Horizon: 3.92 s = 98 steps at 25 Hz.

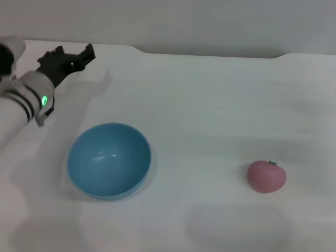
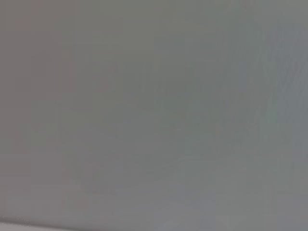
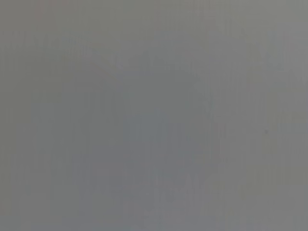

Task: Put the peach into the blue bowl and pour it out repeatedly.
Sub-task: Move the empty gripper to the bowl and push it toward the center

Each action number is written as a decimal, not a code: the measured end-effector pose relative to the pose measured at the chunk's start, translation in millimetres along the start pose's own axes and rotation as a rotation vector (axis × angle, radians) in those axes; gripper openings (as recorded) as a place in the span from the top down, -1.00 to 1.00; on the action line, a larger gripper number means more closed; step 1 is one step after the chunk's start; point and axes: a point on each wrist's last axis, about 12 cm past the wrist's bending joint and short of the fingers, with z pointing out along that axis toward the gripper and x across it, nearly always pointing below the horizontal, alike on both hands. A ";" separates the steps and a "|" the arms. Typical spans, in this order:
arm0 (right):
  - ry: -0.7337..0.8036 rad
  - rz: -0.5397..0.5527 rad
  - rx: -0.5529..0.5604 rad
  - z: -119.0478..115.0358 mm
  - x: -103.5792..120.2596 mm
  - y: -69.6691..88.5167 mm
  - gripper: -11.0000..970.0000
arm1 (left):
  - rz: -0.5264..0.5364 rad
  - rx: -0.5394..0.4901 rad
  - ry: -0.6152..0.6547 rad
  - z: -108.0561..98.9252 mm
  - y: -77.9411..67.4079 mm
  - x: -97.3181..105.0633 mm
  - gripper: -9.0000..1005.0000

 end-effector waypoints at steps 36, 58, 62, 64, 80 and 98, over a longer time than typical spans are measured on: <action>-0.060 -0.026 -0.051 25.8 -22.0 14.2 -0.30 | -0.121 0.245 0.811 -91.1 28.5 -94.8 -0.65; -0.053 -0.031 -0.023 21.6 -18.5 5.3 -0.29 | 0.040 0.224 0.987 -66.9 0.5 -73.4 -0.65; -0.052 -0.031 -0.025 21.2 -18.1 5.8 -0.29 | 0.039 0.212 0.996 -66.1 2.3 -69.5 -0.65; -0.050 -0.030 -0.028 20.7 -17.5 6.6 -0.29 | 0.030 0.208 1.006 -65.1 3.4 -64.8 -0.65; -0.027 -0.008 -0.033 13.5 -10.6 9.6 -0.29 | 0.111 0.240 1.070 -57.5 -13.6 -45.2 -0.56; -0.035 0.288 -0.055 18.4 -15.4 11.1 -0.30 | 0.182 0.275 1.101 -51.7 -29.3 -42.9 0.31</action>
